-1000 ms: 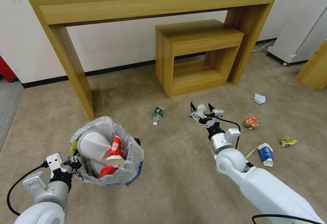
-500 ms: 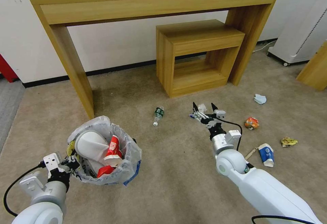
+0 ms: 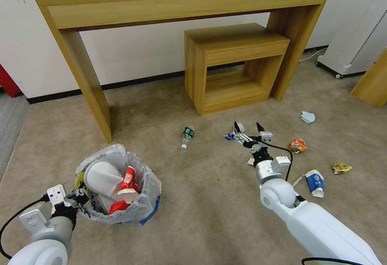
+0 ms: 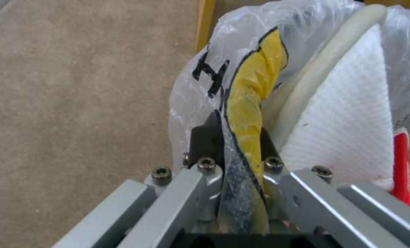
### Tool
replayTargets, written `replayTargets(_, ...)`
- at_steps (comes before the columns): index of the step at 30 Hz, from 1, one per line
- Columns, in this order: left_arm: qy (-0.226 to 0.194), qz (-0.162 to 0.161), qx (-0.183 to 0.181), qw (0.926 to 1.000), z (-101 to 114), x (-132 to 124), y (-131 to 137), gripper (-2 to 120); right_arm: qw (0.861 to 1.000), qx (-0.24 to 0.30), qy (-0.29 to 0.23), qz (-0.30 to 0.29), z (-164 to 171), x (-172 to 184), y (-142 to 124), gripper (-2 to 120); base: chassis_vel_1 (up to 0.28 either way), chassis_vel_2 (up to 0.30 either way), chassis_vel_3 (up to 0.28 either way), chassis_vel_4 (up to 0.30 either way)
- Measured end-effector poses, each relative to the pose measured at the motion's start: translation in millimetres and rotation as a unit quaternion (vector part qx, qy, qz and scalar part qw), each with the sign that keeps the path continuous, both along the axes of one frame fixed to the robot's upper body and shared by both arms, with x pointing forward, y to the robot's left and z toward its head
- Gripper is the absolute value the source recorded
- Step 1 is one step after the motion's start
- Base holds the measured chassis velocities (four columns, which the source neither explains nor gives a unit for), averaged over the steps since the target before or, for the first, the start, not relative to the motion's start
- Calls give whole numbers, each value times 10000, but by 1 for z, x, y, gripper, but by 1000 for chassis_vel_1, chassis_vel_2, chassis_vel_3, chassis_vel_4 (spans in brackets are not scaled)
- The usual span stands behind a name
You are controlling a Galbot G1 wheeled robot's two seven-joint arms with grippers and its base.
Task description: Pick up the trash bin and place the garbage on the floor into it.
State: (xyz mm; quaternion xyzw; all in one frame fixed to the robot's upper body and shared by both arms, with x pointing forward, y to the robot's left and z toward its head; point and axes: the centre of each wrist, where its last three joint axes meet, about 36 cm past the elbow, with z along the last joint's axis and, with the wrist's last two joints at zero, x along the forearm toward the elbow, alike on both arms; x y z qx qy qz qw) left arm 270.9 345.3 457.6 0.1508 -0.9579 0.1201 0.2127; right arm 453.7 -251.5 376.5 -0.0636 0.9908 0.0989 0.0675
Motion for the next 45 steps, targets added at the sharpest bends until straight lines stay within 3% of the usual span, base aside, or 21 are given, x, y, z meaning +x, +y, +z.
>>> replayTargets(4,83,59,141,9998,0,7,23,3,9999,-35,33,-94,0,-1,-10,100,0,0,0,0)
replayTargets(12,132,85,121,9998,-3,10,28,3,9999,-71,64,-42,-5,-4,-11,100,0,0,0,0)
replayTargets(45,72,125,27,9999,-8,14,26,3,9998,-141,143,24,-15,-7,-13,100,-31,32,29,-31)
